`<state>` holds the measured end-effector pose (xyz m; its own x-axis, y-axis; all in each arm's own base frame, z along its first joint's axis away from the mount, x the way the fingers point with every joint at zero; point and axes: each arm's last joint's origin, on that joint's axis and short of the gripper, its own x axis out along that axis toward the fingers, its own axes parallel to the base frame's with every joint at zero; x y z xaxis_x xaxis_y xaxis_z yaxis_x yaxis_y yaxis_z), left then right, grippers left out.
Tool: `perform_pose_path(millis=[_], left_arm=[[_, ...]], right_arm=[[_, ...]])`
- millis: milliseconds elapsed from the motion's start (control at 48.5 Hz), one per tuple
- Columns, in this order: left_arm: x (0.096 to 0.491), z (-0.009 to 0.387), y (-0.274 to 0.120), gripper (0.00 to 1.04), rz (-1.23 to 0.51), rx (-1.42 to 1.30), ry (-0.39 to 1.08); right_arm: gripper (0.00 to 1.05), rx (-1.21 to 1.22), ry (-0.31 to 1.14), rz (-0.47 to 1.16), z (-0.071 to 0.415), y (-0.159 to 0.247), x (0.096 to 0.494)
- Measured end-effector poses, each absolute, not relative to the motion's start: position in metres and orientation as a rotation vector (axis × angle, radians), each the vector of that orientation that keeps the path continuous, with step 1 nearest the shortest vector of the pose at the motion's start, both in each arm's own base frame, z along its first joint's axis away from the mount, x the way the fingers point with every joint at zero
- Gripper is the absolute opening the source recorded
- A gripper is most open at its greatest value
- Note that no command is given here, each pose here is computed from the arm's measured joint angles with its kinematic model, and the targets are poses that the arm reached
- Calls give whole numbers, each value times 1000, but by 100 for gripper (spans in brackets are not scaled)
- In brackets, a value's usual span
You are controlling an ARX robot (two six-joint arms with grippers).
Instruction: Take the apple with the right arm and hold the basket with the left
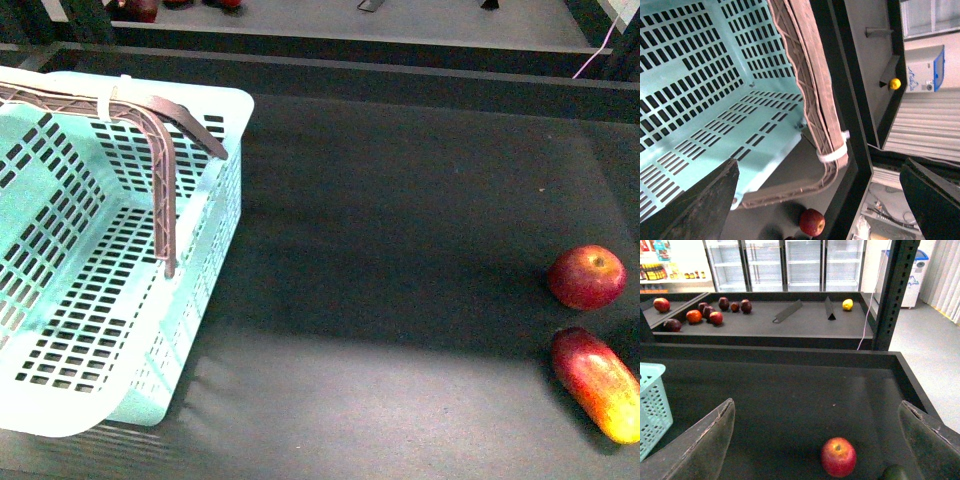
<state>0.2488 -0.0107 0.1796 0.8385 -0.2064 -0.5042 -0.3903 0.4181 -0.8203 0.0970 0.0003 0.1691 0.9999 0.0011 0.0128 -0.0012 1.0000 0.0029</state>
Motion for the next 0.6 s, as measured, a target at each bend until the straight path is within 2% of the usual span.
perform_pose_path(millis=[227, 598], left_arm=[[288, 171, -1, 98, 223, -1189, 609], [331, 157, 5, 98, 269, -1199, 638]], right_arm=[[96, 3, -13, 1, 169, 0, 97], [96, 3, -13, 1, 169, 0, 97]])
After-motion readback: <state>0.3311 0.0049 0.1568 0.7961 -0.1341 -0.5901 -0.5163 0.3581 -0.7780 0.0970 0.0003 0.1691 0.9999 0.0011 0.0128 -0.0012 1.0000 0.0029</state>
